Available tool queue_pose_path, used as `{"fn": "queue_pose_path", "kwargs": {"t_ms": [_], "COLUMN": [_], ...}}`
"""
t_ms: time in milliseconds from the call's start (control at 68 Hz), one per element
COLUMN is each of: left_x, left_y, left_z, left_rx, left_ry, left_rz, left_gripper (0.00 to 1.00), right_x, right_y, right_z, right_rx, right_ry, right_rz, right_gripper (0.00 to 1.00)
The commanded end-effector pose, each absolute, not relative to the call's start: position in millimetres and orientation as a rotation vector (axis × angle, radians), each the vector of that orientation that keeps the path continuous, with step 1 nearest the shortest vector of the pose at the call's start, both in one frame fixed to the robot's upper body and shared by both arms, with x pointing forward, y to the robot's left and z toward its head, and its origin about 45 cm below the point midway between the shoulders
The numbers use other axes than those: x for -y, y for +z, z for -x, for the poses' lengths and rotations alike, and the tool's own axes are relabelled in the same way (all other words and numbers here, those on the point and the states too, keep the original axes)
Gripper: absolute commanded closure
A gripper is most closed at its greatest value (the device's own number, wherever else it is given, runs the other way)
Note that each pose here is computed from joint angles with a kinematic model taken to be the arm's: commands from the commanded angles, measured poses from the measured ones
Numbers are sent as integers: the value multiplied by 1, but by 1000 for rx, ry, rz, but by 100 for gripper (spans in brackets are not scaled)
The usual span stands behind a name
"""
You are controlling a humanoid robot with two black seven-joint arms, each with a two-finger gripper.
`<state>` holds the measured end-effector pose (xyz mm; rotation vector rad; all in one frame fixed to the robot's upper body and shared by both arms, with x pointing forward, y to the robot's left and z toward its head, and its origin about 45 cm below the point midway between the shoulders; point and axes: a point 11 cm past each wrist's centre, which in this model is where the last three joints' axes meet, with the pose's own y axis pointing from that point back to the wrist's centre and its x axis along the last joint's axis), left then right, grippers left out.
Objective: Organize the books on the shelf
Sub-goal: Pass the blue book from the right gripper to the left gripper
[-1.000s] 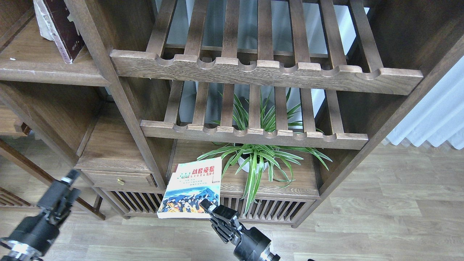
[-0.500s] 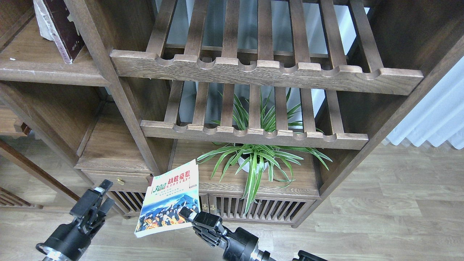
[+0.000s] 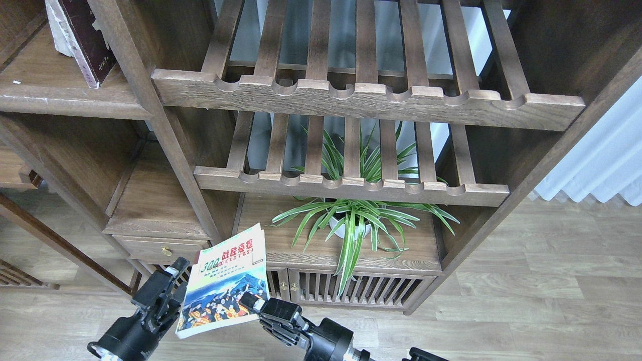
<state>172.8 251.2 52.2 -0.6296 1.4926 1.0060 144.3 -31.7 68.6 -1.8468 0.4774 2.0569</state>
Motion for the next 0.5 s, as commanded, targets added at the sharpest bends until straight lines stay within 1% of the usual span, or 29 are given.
{"fn": "queue_pose_path", "kwargs": {"t_ms": [0,88,235,338,382,397,426,441,485], "left_x": [-246,-240,-236,-235,-235,-235,-235,-235,-236], "left_y": [52,53,54,53,53,52,53,53,52], "left_z": [-173,-173,-172,-171,-170,-170,-170,-170,-170], "left_rx": [-1500,-1506,-1516,-1521,-1523,-1525,-1526,-1528,-1539], "left_ry": [996,982,965,958,957,958,957,956,960], "left_rz": [636,642,646,636,634,634,637,639,655], "left_gripper": [8,11,19,23,28,33,37,42,50], "right_x": [31,29,28,28,28,28,28,28,28], "right_y": [68,67,66,66,66,66,66,66,66], "right_z": [-141,-135,-133,-132,-131,-131,-131,-131,-131], "right_rx": [-471,-459,-455,-454,-455,-455,-455,-455,-456], "right_ry": [2063,2074,2081,2083,2085,2085,2085,2085,2086], "right_rz": [1855,1873,1874,1875,1873,1873,1873,1873,1872], "right_gripper": [95,95,95,95,95,95,95,95,95]}}
